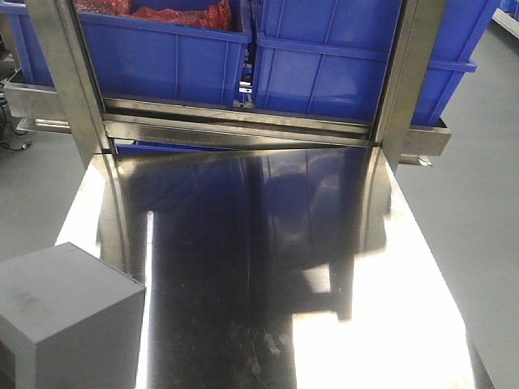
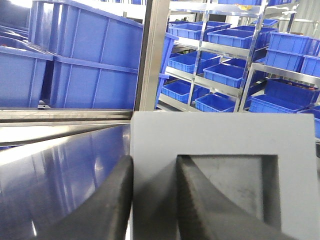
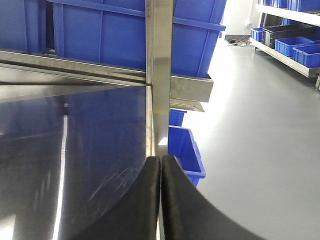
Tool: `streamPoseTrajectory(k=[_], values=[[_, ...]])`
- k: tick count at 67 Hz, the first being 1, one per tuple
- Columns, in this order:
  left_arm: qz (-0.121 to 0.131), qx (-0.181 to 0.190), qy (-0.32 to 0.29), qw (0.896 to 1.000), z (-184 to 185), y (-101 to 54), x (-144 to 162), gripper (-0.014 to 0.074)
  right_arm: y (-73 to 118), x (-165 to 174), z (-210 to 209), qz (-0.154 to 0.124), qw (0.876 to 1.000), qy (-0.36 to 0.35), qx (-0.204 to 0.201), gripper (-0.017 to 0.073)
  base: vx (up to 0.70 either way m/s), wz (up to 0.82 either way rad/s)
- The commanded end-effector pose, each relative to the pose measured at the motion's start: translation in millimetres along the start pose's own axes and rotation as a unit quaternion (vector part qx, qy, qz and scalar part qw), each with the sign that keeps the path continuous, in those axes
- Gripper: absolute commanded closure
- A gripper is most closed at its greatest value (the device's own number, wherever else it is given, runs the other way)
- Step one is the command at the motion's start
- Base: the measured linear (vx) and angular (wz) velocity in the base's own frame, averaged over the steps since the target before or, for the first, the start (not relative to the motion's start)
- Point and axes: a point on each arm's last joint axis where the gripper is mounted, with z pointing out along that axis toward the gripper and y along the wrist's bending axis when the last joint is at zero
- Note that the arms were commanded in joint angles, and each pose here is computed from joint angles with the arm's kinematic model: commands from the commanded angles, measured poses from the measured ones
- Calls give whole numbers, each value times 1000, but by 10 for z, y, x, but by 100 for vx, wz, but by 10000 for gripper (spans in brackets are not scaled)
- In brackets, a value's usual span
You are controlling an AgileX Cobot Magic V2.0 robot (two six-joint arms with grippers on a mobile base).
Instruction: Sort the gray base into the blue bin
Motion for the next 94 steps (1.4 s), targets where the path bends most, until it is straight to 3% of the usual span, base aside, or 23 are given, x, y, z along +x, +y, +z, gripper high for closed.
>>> streamPoseTrajectory(k=[1, 73, 94], values=[[0, 30, -53, 998, -27, -62, -164, 601, -3, -60, -5, -7, 999, -41, 3, 564, 0, 0], [-2, 27, -49, 998, -27, -57, -157, 601, -3, -61, -4, -7, 999, -41, 3, 564, 0, 0], [-2, 27, -49, 998, -27, -57, -157, 601, -3, -61, -4, -7, 999, -41, 3, 564, -1, -36]])
